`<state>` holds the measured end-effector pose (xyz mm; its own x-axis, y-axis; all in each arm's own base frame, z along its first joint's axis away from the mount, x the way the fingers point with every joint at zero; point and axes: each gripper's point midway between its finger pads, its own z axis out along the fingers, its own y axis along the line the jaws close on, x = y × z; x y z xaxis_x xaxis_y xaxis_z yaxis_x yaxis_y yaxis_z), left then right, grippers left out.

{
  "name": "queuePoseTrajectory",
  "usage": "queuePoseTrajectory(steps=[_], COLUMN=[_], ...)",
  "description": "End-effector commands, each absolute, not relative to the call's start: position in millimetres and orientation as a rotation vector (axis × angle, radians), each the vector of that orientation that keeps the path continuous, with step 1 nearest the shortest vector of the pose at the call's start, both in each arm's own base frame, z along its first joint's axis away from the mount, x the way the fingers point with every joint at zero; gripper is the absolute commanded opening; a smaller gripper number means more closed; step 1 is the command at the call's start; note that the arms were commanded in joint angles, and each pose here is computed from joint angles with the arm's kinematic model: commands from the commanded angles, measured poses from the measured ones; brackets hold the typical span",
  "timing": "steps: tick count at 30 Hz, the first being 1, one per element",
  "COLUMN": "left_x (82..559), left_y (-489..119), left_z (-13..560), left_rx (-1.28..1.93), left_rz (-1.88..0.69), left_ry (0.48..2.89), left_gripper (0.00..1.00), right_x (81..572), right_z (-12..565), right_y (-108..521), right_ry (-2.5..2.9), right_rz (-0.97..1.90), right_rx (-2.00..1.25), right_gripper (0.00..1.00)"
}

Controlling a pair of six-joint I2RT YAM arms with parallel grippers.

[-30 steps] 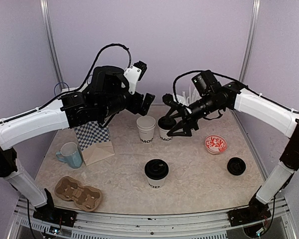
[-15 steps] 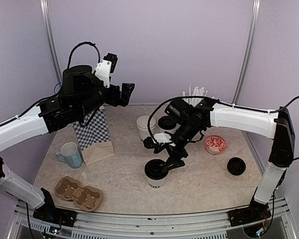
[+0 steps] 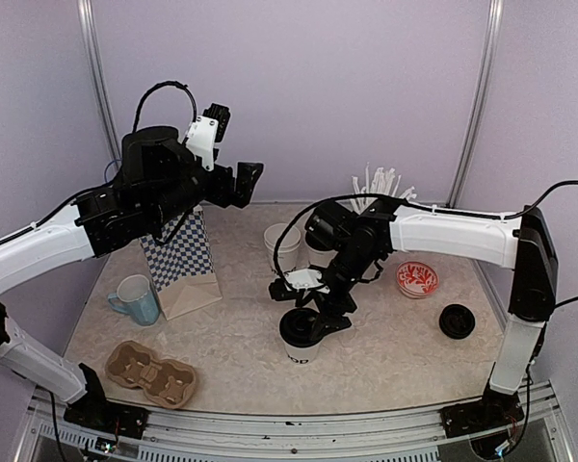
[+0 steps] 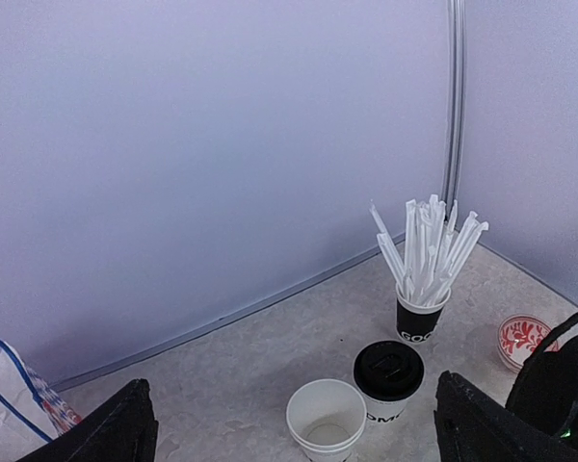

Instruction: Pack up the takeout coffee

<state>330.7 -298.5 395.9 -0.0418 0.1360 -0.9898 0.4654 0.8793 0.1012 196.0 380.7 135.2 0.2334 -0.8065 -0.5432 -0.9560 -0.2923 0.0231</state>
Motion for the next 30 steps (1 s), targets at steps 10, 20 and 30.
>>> queuePoseTrajectory(steps=[10, 20, 30], left_x=[333.6, 332.2, 331.1], left_y=[-303.1, -301.4, -306.2], left_z=[390.8, 394.2, 394.7], left_rx=[0.505, 0.504, 0.527], left_rz=[-0.271, -0.272, -0.294], left_ry=[1.613, 1.608, 1.618], left_gripper=[0.98, 0.98, 0.98], right_x=[197.2, 229.6, 348.4], right_z=[130.7, 151.7, 173.8], right_y=[387.1, 356.6, 268.5], right_ry=[1.704, 1.817, 2.066], right_rz=[0.632, 0.573, 0.415], right_rx=[-2.188, -2.048, -1.593], right_gripper=[0.73, 0.68, 0.67])
